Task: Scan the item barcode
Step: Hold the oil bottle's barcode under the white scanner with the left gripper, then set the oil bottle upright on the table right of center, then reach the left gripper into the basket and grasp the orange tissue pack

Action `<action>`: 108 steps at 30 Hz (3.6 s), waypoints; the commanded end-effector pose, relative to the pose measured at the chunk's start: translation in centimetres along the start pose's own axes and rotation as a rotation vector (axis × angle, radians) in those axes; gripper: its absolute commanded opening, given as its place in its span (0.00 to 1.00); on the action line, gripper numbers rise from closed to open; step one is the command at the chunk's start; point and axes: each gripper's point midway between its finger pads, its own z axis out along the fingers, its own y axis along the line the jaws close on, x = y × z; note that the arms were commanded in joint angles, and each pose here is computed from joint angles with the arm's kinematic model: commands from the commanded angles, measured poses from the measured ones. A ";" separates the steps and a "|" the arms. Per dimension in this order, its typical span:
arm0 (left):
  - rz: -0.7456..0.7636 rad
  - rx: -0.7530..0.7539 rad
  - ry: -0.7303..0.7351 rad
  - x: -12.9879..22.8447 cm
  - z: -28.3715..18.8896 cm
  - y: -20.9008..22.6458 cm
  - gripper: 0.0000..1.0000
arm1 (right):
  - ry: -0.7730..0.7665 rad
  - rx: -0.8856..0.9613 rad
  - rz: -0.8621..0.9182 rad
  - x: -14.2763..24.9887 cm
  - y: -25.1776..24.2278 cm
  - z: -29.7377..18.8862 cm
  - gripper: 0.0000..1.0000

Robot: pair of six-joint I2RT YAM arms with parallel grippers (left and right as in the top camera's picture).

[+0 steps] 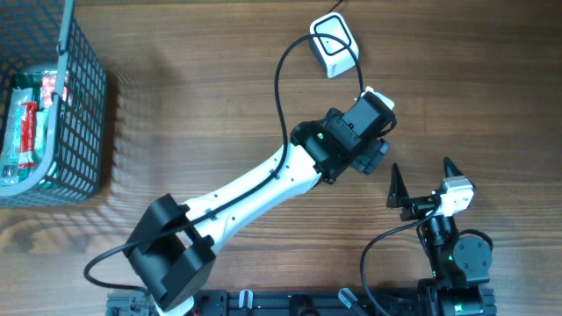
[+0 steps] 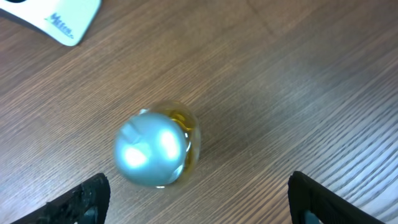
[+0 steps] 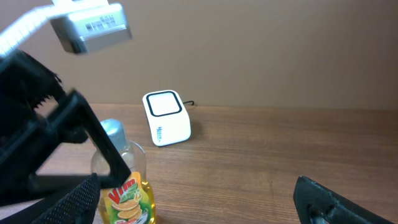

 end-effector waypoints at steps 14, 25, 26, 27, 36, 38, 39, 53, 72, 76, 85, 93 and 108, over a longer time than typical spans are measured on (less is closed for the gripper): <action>0.039 0.067 0.125 3.3 5.1 0.3 0.79 | -0.004 -0.011 -0.009 -0.1 0.1 0.0 1.00; -0.016 0.068 0.101 2.7 5.6 0.1 0.43 | -0.004 -0.011 -0.009 -0.1 0.1 0.0 1.00; -0.045 0.066 0.102 2.7 5.5 0.1 0.40 | -0.004 -0.011 -0.009 -0.1 0.1 0.0 1.00; -0.080 0.065 0.103 2.7 5.5 0.1 0.38 | -0.004 -0.011 -0.009 -0.1 0.1 0.0 1.00; -0.232 0.049 0.151 3.9 5.0 -0.5 0.28 | -0.004 -0.011 -0.009 -0.1 0.1 0.0 1.00; -0.218 0.020 0.143 3.9 4.8 -0.6 0.29 | -0.004 -0.011 -0.009 -0.1 0.1 0.0 1.00; -0.216 -0.027 0.128 3.9 4.8 -0.5 0.29 | -0.004 -0.011 -0.009 -0.1 0.1 0.0 1.00; -0.192 -0.095 0.109 4.3 4.3 -1.5 0.82 | -0.004 -0.011 -0.009 -0.1 0.1 0.0 1.00; -0.300 -0.159 -0.535 -10.6 -20.7 12.4 0.96 | -0.004 -0.011 -0.009 -0.1 0.1 0.0 1.00; -0.375 -0.448 -0.736 -10.1 -30.3 22.9 0.96 | -0.004 -0.011 -0.009 -0.1 0.1 0.0 1.00; -0.561 -0.910 -0.896 -1.1 -44.6 40.6 0.87 | -0.004 -0.011 -0.009 -0.1 0.1 0.0 1.00; -0.757 -1.079 -0.728 9.1 -44.9 51.2 0.91 | -0.004 -0.011 -0.009 -0.1 0.1 0.0 1.00; -0.967 -0.708 -0.408 18.9 -26.9 59.5 0.98 | -0.004 -0.011 -0.009 -0.1 0.1 0.0 1.00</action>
